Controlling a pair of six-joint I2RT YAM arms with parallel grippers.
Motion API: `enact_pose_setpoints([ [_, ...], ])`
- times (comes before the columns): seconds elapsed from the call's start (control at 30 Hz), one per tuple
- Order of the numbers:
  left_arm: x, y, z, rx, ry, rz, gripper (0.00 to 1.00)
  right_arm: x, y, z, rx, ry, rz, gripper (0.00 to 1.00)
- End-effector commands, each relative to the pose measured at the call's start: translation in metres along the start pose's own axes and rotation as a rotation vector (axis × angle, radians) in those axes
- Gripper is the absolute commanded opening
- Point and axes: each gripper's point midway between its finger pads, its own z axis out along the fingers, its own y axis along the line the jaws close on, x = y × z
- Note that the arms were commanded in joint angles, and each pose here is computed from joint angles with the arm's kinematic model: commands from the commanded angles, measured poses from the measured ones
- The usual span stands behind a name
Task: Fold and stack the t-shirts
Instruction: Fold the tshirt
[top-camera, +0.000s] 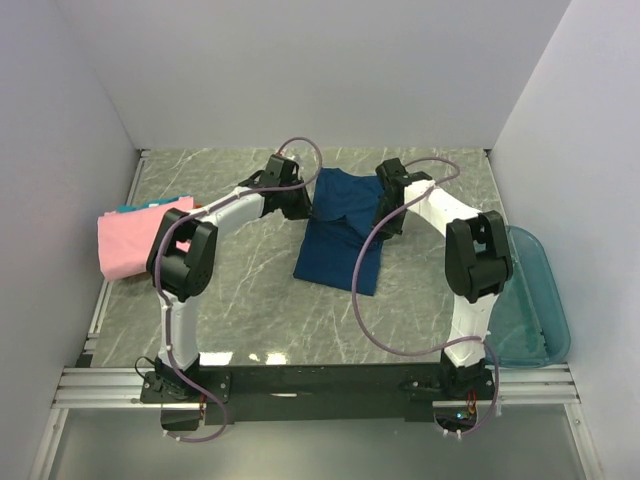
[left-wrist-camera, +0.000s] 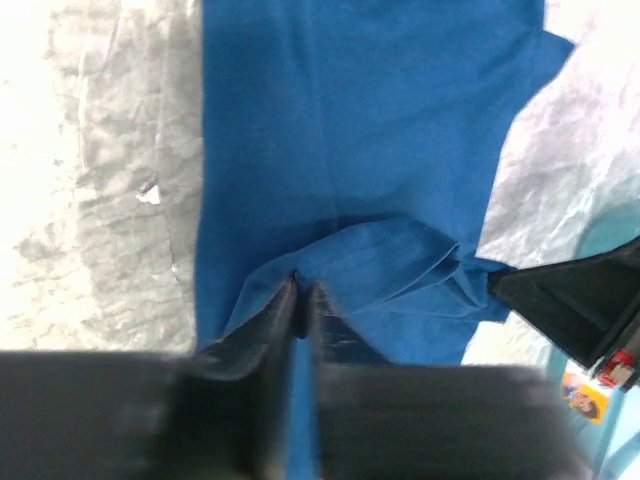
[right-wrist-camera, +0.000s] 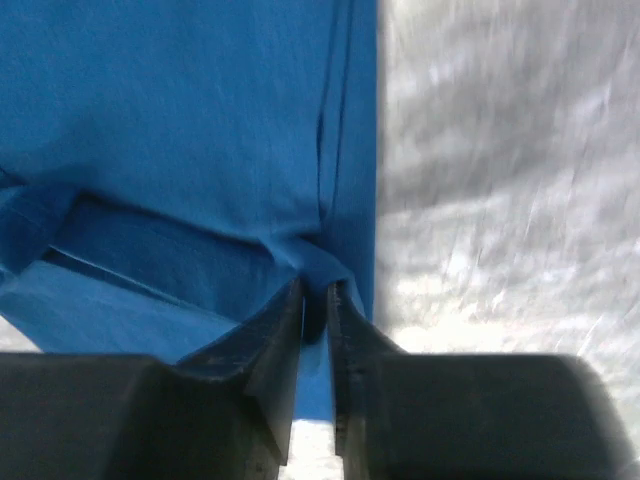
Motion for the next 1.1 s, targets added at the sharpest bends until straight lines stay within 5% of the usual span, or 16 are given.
enact_pose_setpoints([
  [0.0,-0.028,-0.005,-0.006,-0.006,-0.066,-0.039,0.28,-0.029,0.01,-0.007,-0.06,-0.035,-0.006,0.27],
  [0.03,-0.032,0.0,-0.007,-0.027,-0.077,-0.047,0.44,-0.033,0.01,-0.009,-0.06,-0.037,-0.005,0.31],
  [0.2,-0.045,-0.001,-0.024,-0.037,-0.123,-0.021,0.62,-0.055,0.014,-0.052,-0.081,-0.139,-0.019,0.44],
  [0.53,0.025,0.021,-0.037,0.014,0.014,0.002,0.6,-0.011,0.047,-0.087,-0.299,-0.117,-0.105,0.44],
  [1.07,0.088,0.044,-0.041,0.003,0.145,0.021,0.61,0.026,0.068,-0.017,-0.23,0.06,-0.197,0.42],
])
